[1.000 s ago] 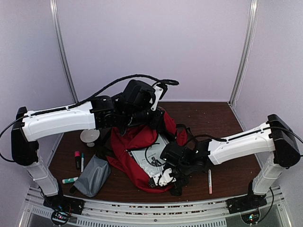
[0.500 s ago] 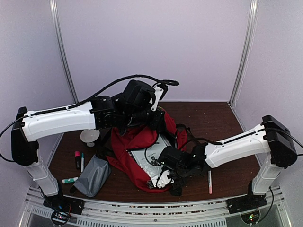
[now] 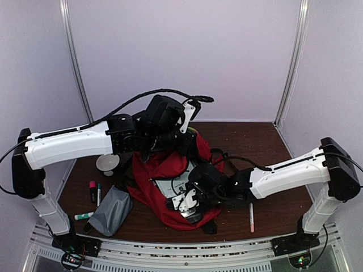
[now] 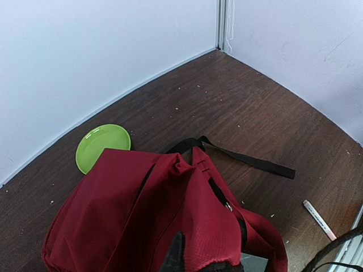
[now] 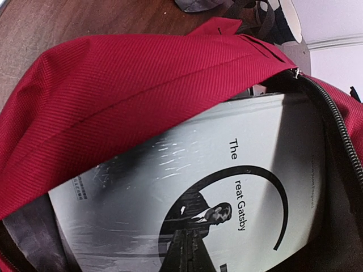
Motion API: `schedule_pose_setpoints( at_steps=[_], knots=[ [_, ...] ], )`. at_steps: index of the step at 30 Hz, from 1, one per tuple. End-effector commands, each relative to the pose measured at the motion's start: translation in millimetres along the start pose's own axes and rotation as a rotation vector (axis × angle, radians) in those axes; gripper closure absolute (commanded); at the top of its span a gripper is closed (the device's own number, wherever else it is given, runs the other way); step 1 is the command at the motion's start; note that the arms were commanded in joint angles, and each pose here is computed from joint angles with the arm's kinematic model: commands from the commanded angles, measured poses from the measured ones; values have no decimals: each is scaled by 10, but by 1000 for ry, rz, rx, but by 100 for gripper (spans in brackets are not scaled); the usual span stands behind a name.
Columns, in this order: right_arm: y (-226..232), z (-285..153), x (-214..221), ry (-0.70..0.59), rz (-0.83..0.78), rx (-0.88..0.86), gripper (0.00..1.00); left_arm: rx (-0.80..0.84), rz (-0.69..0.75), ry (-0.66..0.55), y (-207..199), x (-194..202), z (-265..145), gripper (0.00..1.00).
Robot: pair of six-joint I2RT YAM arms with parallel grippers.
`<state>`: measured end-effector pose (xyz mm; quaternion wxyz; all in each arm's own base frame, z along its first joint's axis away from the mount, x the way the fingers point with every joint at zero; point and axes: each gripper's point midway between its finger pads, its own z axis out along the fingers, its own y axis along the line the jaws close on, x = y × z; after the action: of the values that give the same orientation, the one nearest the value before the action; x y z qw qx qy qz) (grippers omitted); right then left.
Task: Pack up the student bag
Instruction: Adjust the book in the largest pocket of the bag.
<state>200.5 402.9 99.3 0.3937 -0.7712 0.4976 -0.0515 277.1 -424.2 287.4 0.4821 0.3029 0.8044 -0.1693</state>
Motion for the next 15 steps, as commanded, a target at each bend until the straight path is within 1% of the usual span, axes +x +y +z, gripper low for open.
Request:
schedule_pose_setpoints(
  at_steps=[1, 3, 4, 6, 8, 9, 14, 15],
  knots=[
    [0, -184, -107, -68, -40, -45, 100, 23, -20, -87, 36, -300, -220, 100],
    [147, -377, -203, -141, -55, -114, 100, 23, -9, -79, 29, -289, -218, 100],
    [205, -453, -226, -158, -56, -146, 100, 20, -5, -75, 34, -282, -210, 100],
    [367, -559, -207, -146, -54, -242, 91, 20, 1, -73, 31, -280, -200, 100],
    [363, -534, -167, -121, -32, -225, 76, 19, 1, -75, 37, -288, -200, 100],
    [371, -504, -128, -107, -30, -210, 70, 19, 1, -78, 34, -297, -204, 100],
    [326, -277, 57, -19, -29, -108, 50, 16, -1, -85, 47, -313, -228, 100],
    [316, -246, 70, -11, -30, -99, 49, 17, 0, -83, 45, -310, -228, 100]
  ],
)
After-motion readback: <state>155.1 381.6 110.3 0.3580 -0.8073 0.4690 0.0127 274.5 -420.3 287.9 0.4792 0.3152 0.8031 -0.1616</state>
